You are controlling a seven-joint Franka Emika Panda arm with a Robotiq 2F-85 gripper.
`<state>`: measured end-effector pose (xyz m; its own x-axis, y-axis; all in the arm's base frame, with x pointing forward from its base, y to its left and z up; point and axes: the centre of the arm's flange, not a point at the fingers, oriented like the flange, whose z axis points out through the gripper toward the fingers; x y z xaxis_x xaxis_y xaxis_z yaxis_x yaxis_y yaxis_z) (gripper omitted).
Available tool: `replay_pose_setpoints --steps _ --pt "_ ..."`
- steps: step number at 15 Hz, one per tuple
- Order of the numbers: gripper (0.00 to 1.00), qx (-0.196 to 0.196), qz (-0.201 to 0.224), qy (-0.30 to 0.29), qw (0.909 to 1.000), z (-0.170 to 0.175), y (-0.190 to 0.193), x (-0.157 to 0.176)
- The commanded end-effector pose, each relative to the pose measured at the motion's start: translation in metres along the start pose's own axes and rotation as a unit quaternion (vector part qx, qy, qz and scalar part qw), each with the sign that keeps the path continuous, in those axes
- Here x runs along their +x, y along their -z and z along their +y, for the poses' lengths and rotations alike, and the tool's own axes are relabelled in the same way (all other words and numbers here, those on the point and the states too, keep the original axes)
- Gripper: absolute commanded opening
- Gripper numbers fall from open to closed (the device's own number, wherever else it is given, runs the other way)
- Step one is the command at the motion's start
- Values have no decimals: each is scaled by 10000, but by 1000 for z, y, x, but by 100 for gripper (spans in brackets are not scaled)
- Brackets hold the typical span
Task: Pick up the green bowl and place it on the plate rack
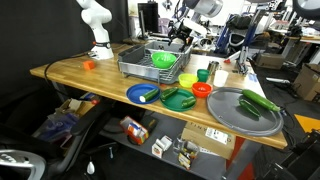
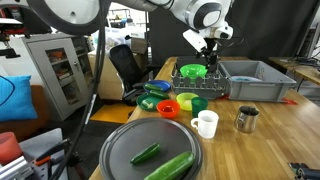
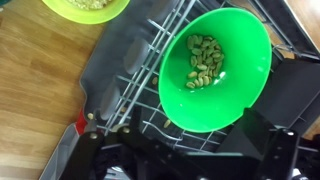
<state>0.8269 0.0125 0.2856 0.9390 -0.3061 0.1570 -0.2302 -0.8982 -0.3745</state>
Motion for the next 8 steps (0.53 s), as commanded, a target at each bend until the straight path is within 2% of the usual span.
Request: replay_pose_setpoints --steps 1,3,6,7,8 --pt "100 -100 19 -15 9999 -4 37 -14" --pt "100 111 206 -81 9997 -8 62 -19" --pt "100 373 495 -577 9964 -4 91 -31" --pt "100 232 484 -267 9982 -20 78 17" --pt "100 242 508 -302 9980 -19 83 18"
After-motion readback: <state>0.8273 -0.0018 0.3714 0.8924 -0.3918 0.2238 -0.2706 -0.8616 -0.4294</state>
